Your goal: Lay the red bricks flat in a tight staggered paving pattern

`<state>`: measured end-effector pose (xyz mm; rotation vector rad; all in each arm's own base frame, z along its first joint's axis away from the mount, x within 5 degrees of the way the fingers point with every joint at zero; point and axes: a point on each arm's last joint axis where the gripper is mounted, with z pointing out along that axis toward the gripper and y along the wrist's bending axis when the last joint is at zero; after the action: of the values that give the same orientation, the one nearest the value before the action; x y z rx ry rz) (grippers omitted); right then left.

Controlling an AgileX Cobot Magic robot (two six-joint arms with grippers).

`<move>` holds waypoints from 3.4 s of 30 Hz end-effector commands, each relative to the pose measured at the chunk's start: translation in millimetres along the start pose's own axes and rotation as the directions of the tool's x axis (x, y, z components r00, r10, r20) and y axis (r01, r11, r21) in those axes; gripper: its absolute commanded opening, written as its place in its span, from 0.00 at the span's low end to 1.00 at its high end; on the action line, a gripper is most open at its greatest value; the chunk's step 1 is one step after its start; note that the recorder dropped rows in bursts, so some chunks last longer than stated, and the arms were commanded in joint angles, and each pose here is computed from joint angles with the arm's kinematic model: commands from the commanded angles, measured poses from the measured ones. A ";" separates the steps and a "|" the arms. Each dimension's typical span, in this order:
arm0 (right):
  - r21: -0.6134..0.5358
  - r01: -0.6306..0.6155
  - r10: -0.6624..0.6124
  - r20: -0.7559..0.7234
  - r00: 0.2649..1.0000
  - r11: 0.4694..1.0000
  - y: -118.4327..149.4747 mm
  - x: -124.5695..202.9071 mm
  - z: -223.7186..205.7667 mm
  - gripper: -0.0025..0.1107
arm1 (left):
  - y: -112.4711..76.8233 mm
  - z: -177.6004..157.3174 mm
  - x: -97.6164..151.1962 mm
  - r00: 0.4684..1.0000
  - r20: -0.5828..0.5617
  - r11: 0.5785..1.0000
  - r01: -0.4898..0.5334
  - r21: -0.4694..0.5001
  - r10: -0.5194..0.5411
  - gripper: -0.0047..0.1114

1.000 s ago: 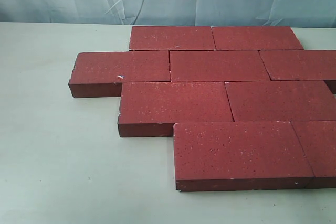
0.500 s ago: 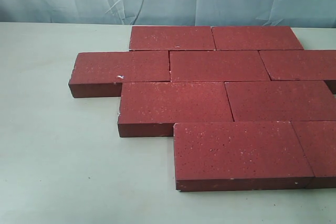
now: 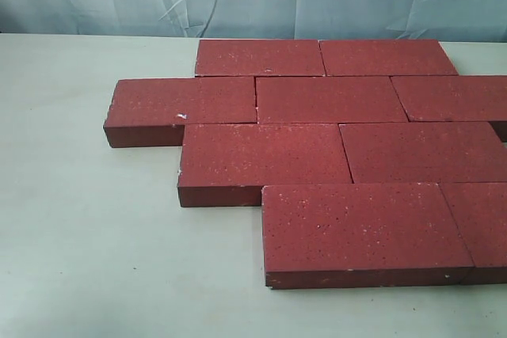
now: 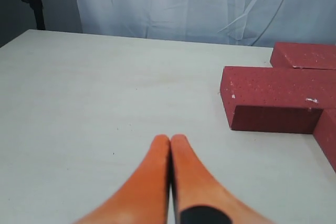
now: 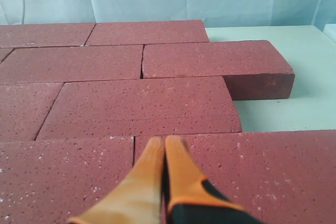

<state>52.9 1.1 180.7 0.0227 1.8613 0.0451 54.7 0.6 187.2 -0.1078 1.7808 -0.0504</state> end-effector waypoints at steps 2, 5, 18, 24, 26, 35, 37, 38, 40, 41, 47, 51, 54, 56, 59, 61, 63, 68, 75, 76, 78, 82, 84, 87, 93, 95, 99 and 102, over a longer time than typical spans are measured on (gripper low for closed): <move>0.000 0.009 -0.009 0.015 1.000 1.000 -0.1 0.1 0.1 0.02 | 0.0 -0.1 -2.5 0.999 0.040 1.000 0.008 0.002 -0.008 0.04; 0.000 0.009 -0.009 0.015 1.000 1.000 -0.1 0.1 0.1 0.02 | 0.0 0.0 -1.9 0.999 0.034 1.000 0.008 0.001 -0.008 0.04; 0.000 0.009 -0.009 0.015 1.000 1.000 -0.1 0.1 0.1 0.02 | 0.3 0.0 -1.7 0.999 0.032 1.000 -0.004 -0.002 0.004 0.04; 0.000 0.009 -0.009 0.015 1.000 1.000 -0.1 0.1 0.1 0.02 | 0.8 0.0 -1.7 0.999 0.031 1.000 -0.022 -0.008 0.023 0.04; 0.000 0.009 -0.009 0.015 1.000 1.000 -0.1 0.1 0.1 0.02 | 0.9 0.0 -1.7 0.999 0.031 1.000 -0.029 -0.010 0.030 0.04; -0.005 -0.005 0.005 0.015 1.000 1.000 0.4 0.1 0.1 0.02 | 1.7 -0.1 -1.8 0.998 0.031 0.998 -0.059 -0.020 0.060 0.04; -0.005 -0.005 0.005 0.015 1.000 1.000 0.4 0.1 0.1 0.02 | 1.7 -0.1 -1.8 0.998 0.031 0.998 -0.059 -0.020 0.060 0.04; -0.005 -0.005 0.005 0.015 1.000 1.000 0.4 0.1 0.1 0.02 | 1.7 -0.1 -1.8 0.998 0.031 0.998 -0.059 -0.020 0.060 0.04; -0.005 -0.005 0.005 0.015 1.000 1.000 0.4 0.1 0.1 0.02 | 1.7 -0.1 -1.8 0.998 0.031 0.998 -0.056 -0.019 0.056 0.04; -0.005 -0.005 0.005 0.015 1.000 1.000 0.4 0.1 0.1 0.02 | 1.7 -0.1 -1.8 0.998 0.031 0.998 -0.056 -0.019 0.056 0.04; -0.005 -0.005 0.005 0.015 1.000 1.000 0.4 0.1 0.1 0.02 | 1.8 -0.1 -2.8 0.997 0.042 0.998 -0.066 -0.022 0.067 0.04; -0.007 -0.010 0.010 0.015 1.000 1.000 0.5 0.1 0.1 0.02 | 1.7 -0.1 -4.0 0.996 0.055 0.998 -0.066 -0.022 0.068 0.04; -0.007 -0.010 0.010 0.015 1.000 1.000 0.5 0.1 0.1 0.02 | 1.7 -0.1 -4.0 0.996 0.055 0.998 -0.066 -0.022 0.068 0.04; -0.007 -0.012 0.012 0.015 1.000 1.000 0.5 0.1 0.1 0.02 | 1.7 -0.1 -4.0 0.996 0.055 0.998 -0.066 -0.022 0.068 0.04; -0.007 -0.012 0.012 0.015 1.000 1.000 0.5 0.1 0.1 0.02 | 1.7 -0.1 -4.0 0.996 0.055 0.998 -0.066 -0.022 0.068 0.04; -0.007 -0.012 0.012 0.015 1.000 1.000 0.5 0.1 0.1 0.02 | 1.7 -0.1 -4.0 0.996 0.055 0.998 -0.066 -0.022 0.068 0.04; -0.007 -0.012 0.012 0.015 1.000 1.000 0.5 0.1 0.1 0.02 | 1.7 -0.1 -4.0 0.996 0.055 0.998 -0.066 -0.022 0.068 0.04; -0.007 -0.012 0.012 0.015 1.000 1.000 0.5 0.1 0.1 0.02 | 1.7 -0.1 -4.0 0.996 0.055 0.998 -0.066 -0.022 0.068 0.04; -0.006 -0.009 0.009 0.012 1.000 1.000 0.4 0.4 0.1 0.02 | 1.7 -0.1 -4.0 0.996 0.055 0.998 -0.066 -0.022 0.068 0.04; -0.006 -0.009 0.009 0.012 1.000 1.000 0.4 0.4 0.1 0.02 | 1.7 -0.1 -4.0 0.996 0.055 0.998 -0.066 -0.022 0.068 0.04; -0.006 -0.009 0.009 0.012 1.000 1.000 0.4 0.4 0.1 0.02 | 1.7 -0.1 -4.0 0.996 0.055 0.998 -0.066 -0.022 0.068 0.04; -0.006 -0.009 0.009 0.012 1.000 1.000 0.4 0.4 0.1 0.02 | 1.7 -0.1 -4.0 0.996 0.055 0.998 -0.066 -0.022 0.068 0.04; -0.006 -0.009 0.009 0.012 1.000 1.000 0.4 0.4 0.1 0.02 | 1.7 -0.1 -4.0 0.996 0.055 0.998 -0.066 -0.022 0.068 0.04; -0.006 -0.009 0.009 0.012 1.000 1.000 0.4 0.4 0.1 0.02 | 1.7 -0.1 -4.0 0.996 0.055 0.998 -0.066 -0.022 0.068 0.04; -0.006 -0.009 0.009 0.012 1.000 1.000 0.4 0.4 0.1 0.02 | 1.7 -0.1 -4.0 0.996 0.055 0.998 -0.066 -0.022 0.068 0.04; -0.006 -0.009 0.009 0.012 1.000 1.000 0.4 0.4 0.1 0.02 | 1.7 -0.1 -4.0 0.996 0.055 0.998 -0.066 -0.022 0.068 0.04; -0.006 -0.009 0.009 0.012 1.000 1.000 0.4 0.4 0.1 0.02 | 1.7 -0.1 -4.0 0.996 0.055 0.998 -0.066 -0.022 0.068 0.04; -0.008 -0.012 0.012 0.014 1.000 1.000 0.5 0.2 0.1 0.02 | 1.7 -0.1 -4.0 0.996 0.055 0.998 -0.066 -0.022 0.068 0.04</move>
<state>52.9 1.4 180.7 0.0293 1.8613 0.0558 55.3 2.7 190.9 -0.0611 1.7404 0.0193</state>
